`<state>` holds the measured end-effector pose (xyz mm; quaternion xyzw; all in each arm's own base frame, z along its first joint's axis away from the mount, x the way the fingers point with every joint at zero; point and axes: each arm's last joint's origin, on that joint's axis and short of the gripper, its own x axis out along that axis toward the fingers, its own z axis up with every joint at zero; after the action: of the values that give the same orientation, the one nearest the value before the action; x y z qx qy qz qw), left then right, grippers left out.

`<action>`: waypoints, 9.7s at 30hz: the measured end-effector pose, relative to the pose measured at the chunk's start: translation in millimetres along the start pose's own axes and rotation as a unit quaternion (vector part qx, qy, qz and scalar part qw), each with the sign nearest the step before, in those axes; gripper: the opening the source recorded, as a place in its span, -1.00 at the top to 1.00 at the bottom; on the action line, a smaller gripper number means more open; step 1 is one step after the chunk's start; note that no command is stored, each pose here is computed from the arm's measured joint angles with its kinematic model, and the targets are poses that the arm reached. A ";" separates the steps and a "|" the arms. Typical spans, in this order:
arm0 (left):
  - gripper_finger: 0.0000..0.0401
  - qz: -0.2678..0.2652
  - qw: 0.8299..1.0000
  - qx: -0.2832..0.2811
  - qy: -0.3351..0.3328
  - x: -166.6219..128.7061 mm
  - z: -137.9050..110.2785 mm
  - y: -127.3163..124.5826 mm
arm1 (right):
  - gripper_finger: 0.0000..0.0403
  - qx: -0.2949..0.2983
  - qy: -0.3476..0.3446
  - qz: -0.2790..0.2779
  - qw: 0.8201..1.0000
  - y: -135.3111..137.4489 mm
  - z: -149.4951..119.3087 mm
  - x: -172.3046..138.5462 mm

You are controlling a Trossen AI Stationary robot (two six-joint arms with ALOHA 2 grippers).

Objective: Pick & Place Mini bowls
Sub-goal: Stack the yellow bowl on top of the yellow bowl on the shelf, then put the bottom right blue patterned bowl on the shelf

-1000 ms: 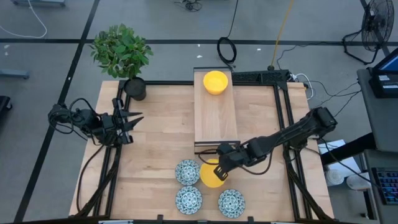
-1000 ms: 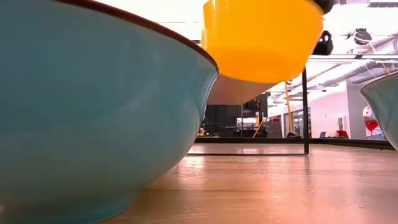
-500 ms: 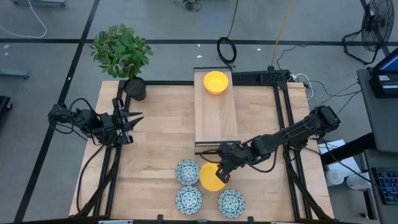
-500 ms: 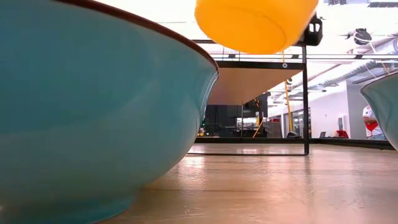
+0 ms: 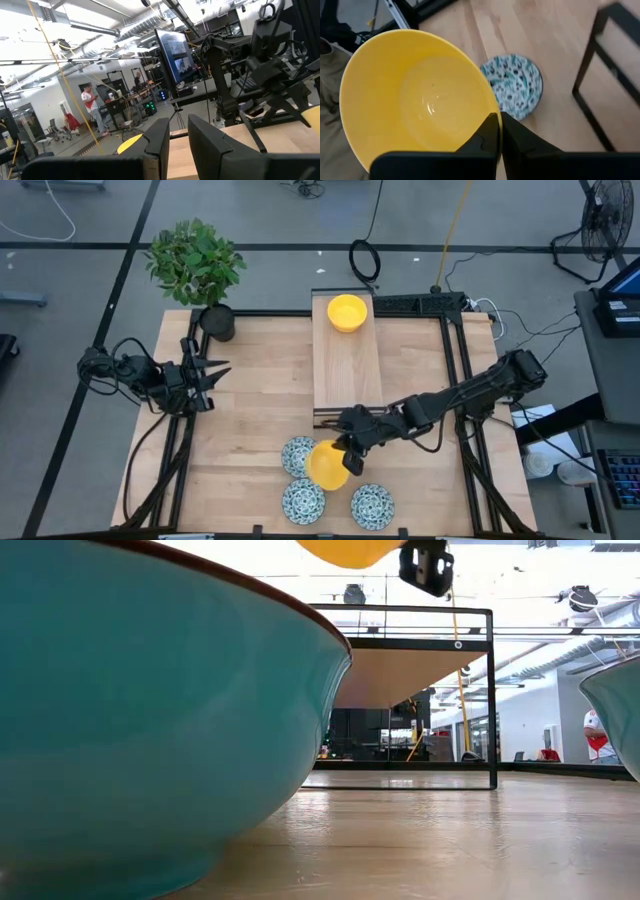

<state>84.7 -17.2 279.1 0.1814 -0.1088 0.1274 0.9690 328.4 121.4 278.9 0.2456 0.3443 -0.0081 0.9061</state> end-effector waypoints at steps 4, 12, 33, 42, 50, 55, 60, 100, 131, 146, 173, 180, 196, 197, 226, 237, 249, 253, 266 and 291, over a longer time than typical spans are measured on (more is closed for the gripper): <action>0.62 0.000 1.000 0.000 0.000 0.0 0.0 0.0 | 1.00 -0.026 -0.011 -0.001 1.000 -4.5 6.1 0.8; 0.62 0.000 1.000 0.000 0.000 0.0 0.0 0.0 | 1.00 -0.033 -0.024 -0.023 0.999 -22.5 20.0 2.9; 0.62 0.000 1.000 0.001 0.000 0.0 0.0 0.0 | 1.00 -0.071 -0.114 0.027 0.991 -63.7 72.1 -0.3; 0.62 0.000 1.000 0.001 0.000 0.0 -0.1 0.0 | 1.00 -0.097 -0.199 0.015 0.975 -85.7 99.6 -8.5; 0.62 0.000 1.000 0.001 0.000 0.0 -0.1 0.0 | 1.00 -0.137 -0.327 -0.006 0.935 -112.9 134.8 -28.2; 0.62 0.000 1.000 0.002 0.000 0.0 -0.1 0.0 | 1.00 -0.118 -0.356 -0.050 0.926 -132.4 172.3 -60.2; 0.62 0.000 1.000 0.002 0.000 0.0 -0.1 -0.1 | 1.00 -0.078 -0.322 -0.135 0.934 -145.8 207.2 -98.7; 0.62 -0.004 1.000 0.001 -0.003 0.0 0.2 -0.3 | 1.00 0.206 -0.134 -0.344 0.906 -248.3 171.9 -123.6; 0.62 -0.005 1.000 0.000 -0.002 0.0 0.1 -0.3 | 0.73 0.194 -0.120 -0.363 0.904 -250.6 169.3 -124.6; 0.62 -0.006 1.000 0.003 0.001 0.0 -0.5 -0.6 | 0.50 0.161 -0.161 -0.352 0.908 -245.2 178.0 -132.2; 0.62 -0.006 1.000 0.004 0.001 0.0 -0.6 -0.7 | 1.00 -0.119 -0.389 -0.289 0.867 -263.0 139.4 -60.5; 0.62 -0.006 1.000 0.003 0.001 0.0 -0.5 -0.6 | 1.00 -0.082 -0.380 -0.287 0.876 -274.9 127.3 -57.0; 0.62 -0.006 1.000 0.003 0.001 0.0 -0.5 -0.6 | 1.00 -0.113 -0.399 -0.262 0.872 -268.1 131.0 -57.7; 0.62 -0.006 1.000 0.002 0.001 0.0 -0.5 -0.6 | 1.00 -0.123 -0.410 -0.262 0.865 -266.5 133.0 -59.6; 0.62 -0.006 1.000 0.006 0.000 0.0 -0.4 -0.6 | 1.00 -0.101 -0.422 -0.315 0.844 -271.4 132.6 -54.5; 0.62 -0.006 1.000 0.004 0.000 0.0 -0.4 -0.6 | 1.00 -0.209 -0.442 -0.151 0.859 -200.2 132.9 -58.1; 0.62 -0.006 1.000 -0.009 0.000 0.0 -0.4 -0.6 | 0.98 -0.347 -0.406 0.211 0.819 -31.9 71.7 -58.3; 0.62 -0.006 1.000 -0.013 0.000 0.0 -0.5 -0.6 | 0.84 -0.383 -0.364 0.280 0.801 6.4 40.1 -55.3; 0.62 0.011 1.000 -0.013 0.008 0.0 -0.8 0.4 | -0.26 -0.340 -0.221 0.040 0.913 81.4 -52.1 -63.0; 0.62 0.011 0.993 -0.078 0.087 14.3 -15.1 -16.5 | 0.00 0.203 0.209 -0.070 0.954 35.2 -115.9 -43.5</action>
<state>105.4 -23.4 263.6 0.0922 -0.0355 0.1446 0.9845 229.9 197.9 247.3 0.3962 0.5330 -0.0898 0.7422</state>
